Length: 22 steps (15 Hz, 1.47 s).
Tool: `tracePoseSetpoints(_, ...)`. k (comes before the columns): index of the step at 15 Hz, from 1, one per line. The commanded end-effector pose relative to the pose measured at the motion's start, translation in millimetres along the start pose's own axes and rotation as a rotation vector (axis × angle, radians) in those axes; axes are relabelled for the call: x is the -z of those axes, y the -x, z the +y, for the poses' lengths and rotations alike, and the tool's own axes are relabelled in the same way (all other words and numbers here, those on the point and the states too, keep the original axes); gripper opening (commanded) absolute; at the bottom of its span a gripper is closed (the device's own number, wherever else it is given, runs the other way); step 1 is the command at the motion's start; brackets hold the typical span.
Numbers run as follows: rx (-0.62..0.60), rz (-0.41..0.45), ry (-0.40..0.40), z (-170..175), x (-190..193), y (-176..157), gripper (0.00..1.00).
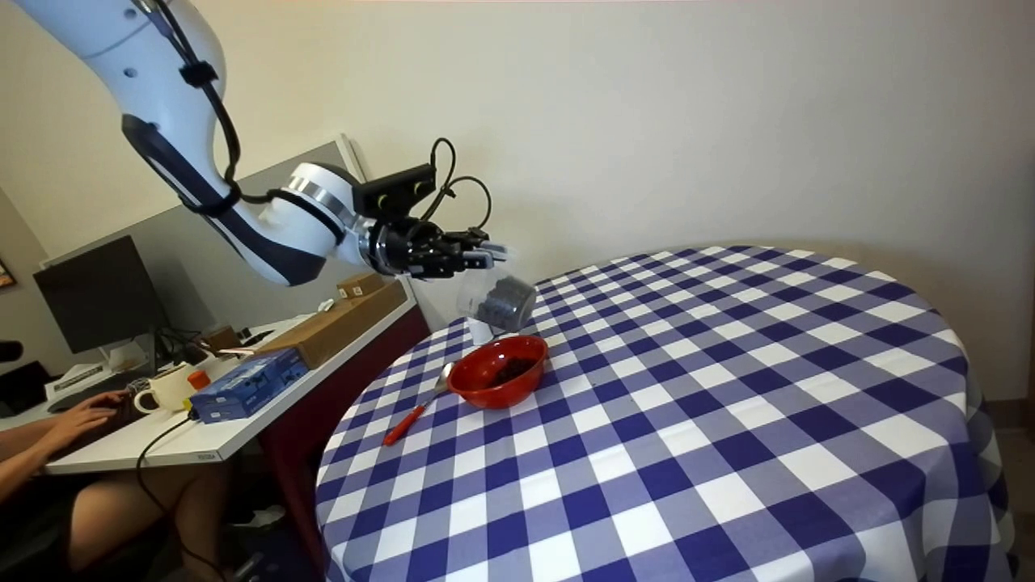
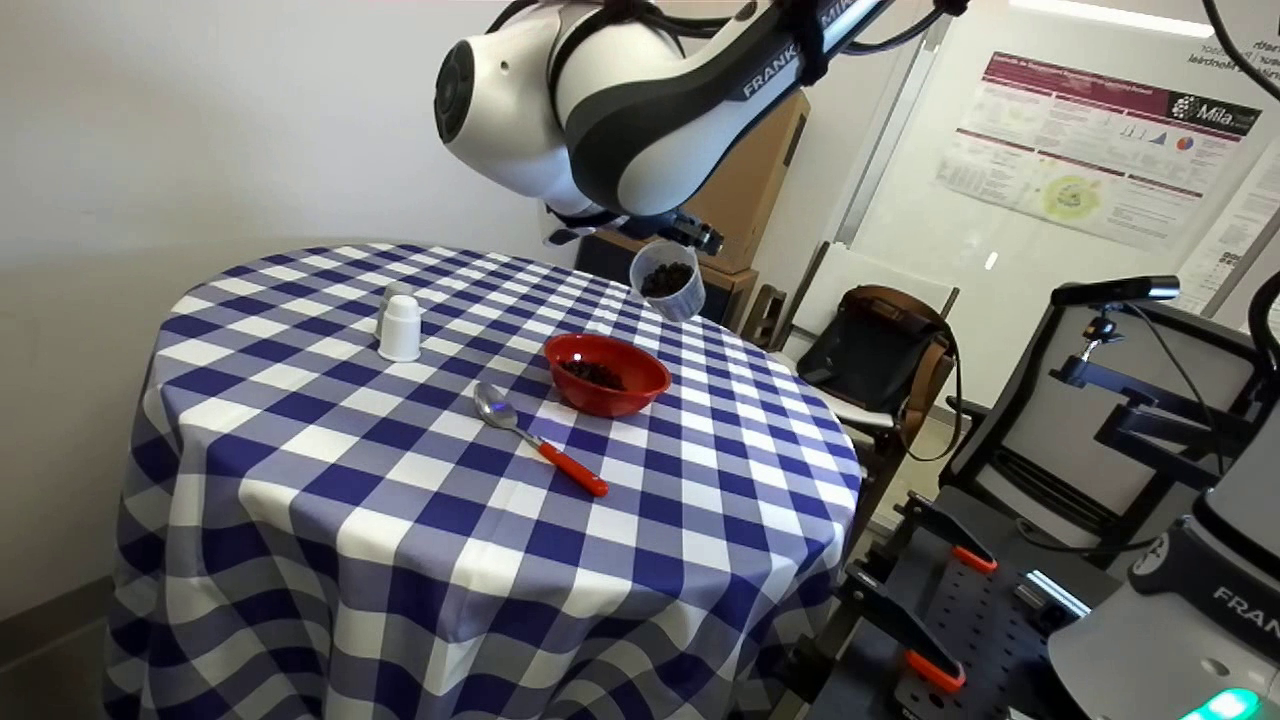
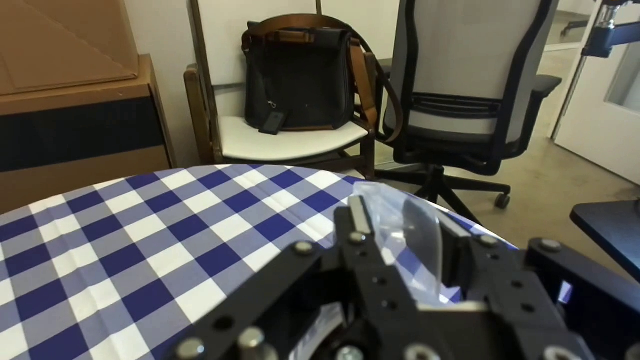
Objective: Pour some of the contents in the clear jar into the red bowl
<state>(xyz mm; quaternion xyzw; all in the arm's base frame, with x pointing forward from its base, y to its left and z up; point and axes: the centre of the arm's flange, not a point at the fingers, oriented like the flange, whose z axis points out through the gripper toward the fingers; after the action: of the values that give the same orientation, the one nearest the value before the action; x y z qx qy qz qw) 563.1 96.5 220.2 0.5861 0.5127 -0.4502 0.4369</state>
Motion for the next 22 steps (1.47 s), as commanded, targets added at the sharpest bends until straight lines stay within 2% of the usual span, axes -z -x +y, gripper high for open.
tracePoseSetpoints(1,0.009,-0.124,-0.012,30,2,-28,0.09)
tracePoseSetpoints(6,0.035,-0.286,0.014,34,3,-67,0.09)
tracePoseSetpoints(12,0.045,-0.446,0.116,20,27,-101,0.09)
tracePoseSetpoints(18,0.039,-0.48,0.137,22,26,-107,0.09)
tracePoseSetpoints(22,0.08,-0.408,0.078,31,16,-98,0.08)
